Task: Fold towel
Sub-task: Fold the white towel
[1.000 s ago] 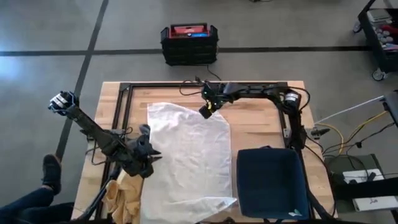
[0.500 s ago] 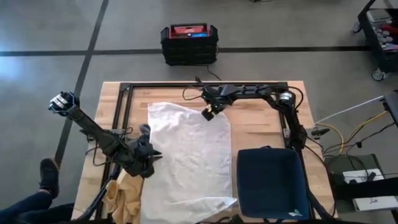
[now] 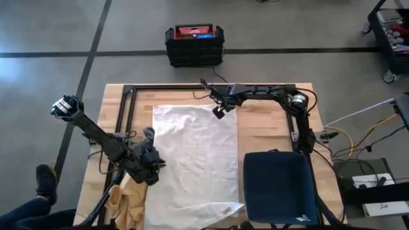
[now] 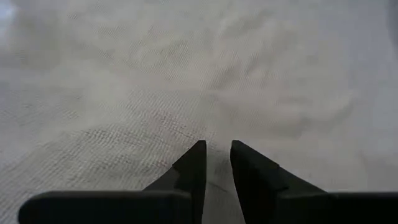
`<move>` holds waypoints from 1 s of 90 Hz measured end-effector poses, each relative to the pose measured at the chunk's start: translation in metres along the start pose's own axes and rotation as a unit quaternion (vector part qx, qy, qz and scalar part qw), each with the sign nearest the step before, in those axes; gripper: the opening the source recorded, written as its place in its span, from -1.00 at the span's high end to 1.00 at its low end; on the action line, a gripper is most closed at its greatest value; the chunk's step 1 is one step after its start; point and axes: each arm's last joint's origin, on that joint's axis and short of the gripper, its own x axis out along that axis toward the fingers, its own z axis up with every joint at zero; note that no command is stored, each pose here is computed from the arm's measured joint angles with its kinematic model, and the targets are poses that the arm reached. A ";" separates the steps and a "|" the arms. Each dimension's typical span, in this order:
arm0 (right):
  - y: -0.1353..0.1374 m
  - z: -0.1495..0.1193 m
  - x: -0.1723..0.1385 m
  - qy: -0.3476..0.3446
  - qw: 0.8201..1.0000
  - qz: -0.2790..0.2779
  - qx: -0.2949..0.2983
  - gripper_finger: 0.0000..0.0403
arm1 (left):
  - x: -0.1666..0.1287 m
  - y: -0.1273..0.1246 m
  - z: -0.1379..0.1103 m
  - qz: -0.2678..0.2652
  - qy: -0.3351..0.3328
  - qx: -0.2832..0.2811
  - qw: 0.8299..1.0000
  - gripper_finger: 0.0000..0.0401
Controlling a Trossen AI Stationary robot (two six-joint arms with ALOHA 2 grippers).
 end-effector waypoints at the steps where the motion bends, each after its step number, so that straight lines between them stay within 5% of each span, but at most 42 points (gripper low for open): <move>1: 0.001 0.001 -0.001 -0.003 1.000 0.008 -0.004 0.99 | -0.001 -0.001 0.001 -0.002 -0.002 0.001 1.000 0.70; 26: 0.017 -0.004 -0.022 -0.009 0.995 0.082 -0.057 0.99 | -0.024 -0.012 0.043 0.023 -0.002 0.028 0.999 0.71; 42: 0.041 -0.014 -0.065 -0.059 0.985 0.114 -0.116 0.99 | -0.048 0.000 0.055 0.100 0.095 -0.008 0.990 0.71; 53: 0.067 -0.030 -0.081 -0.071 0.975 0.130 -0.165 0.99 | -0.066 0.000 0.063 0.097 0.177 -0.061 0.978 0.71; 68: 0.107 -0.064 -0.086 -0.068 0.955 0.149 -0.246 0.99 | -0.060 0.000 0.047 0.064 0.291 -0.085 0.951 0.71; 81: 0.133 -0.095 -0.078 -0.087 0.944 0.173 -0.265 0.99 | -0.037 0.011 0.026 0.085 0.280 -0.071 0.954 0.71; 90: 0.140 -0.114 -0.063 -0.093 0.944 0.189 -0.253 0.99 | -0.026 0.030 0.015 0.145 0.275 -0.083 0.947 0.71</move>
